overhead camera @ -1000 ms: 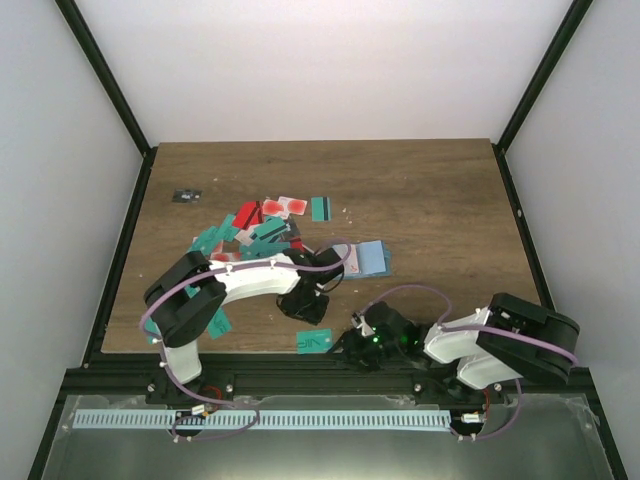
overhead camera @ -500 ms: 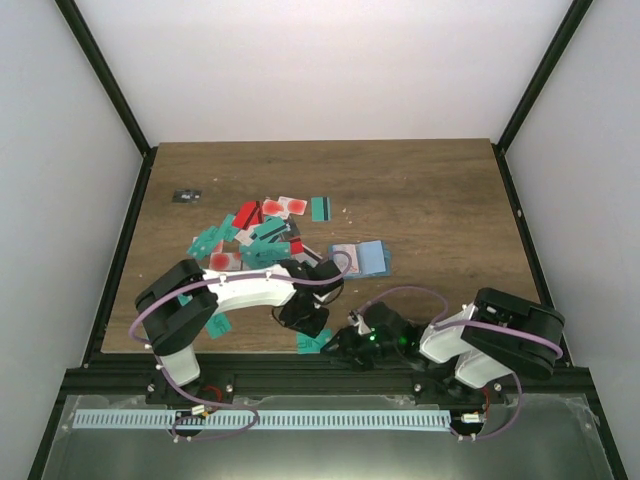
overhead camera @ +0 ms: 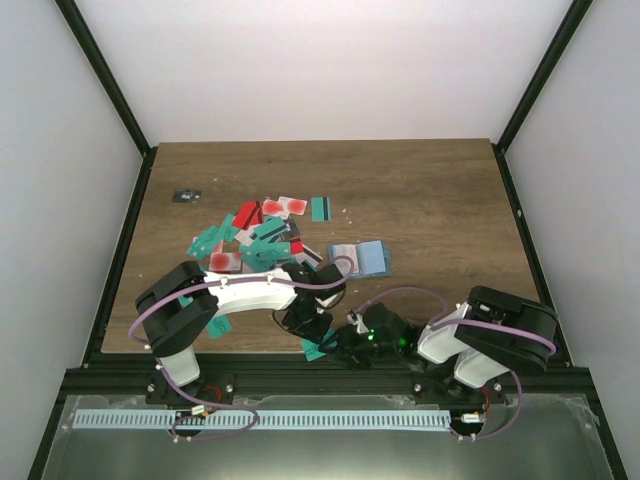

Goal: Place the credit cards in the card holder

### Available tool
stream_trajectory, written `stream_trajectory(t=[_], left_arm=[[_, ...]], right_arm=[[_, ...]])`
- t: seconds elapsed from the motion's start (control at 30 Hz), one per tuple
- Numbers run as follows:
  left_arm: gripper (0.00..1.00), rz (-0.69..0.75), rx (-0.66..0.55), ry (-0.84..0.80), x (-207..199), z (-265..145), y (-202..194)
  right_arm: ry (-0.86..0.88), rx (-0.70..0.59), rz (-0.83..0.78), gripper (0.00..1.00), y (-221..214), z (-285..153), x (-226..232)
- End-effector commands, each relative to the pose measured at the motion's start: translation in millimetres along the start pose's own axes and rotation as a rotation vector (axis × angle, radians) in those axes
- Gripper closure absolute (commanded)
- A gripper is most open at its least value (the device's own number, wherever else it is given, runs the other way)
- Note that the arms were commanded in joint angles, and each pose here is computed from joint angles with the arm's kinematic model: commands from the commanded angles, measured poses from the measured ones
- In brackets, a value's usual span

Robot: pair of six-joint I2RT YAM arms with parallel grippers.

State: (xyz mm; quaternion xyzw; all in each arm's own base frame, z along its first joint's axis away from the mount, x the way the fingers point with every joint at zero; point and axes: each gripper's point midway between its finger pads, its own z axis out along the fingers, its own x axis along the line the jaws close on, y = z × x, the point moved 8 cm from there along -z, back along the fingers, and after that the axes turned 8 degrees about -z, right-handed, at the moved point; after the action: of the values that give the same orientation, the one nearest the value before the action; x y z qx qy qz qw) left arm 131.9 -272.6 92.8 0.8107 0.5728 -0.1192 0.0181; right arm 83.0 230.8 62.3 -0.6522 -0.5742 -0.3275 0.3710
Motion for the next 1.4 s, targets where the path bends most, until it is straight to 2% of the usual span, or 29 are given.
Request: stream_trajectory(t=[0.0,0.3,0.67,1.37], left_arm=[[0.63,0.0,0.088,0.008,4.1,27.1,-10.6],[0.64,0.009,0.117,-0.045,-1.8,31.0,-12.0],[0.64,-0.002,0.145,-0.113,-4.6,34.0,-16.7],[0.64,-0.067,0.136,-0.234,-5.3,35.1,-22.0]], right_arm=[[-0.205,-0.126,0.109,0.57,6.4,-6.2,-46.1],[-0.156,-0.149,0.124,0.61,6.9,-6.8,-49.0],[-0.087,-0.256,0.063,0.68,13.1,-20.0,-32.5],[-0.071,-0.264,0.043,0.82,9.6,-28.1,-35.1]])
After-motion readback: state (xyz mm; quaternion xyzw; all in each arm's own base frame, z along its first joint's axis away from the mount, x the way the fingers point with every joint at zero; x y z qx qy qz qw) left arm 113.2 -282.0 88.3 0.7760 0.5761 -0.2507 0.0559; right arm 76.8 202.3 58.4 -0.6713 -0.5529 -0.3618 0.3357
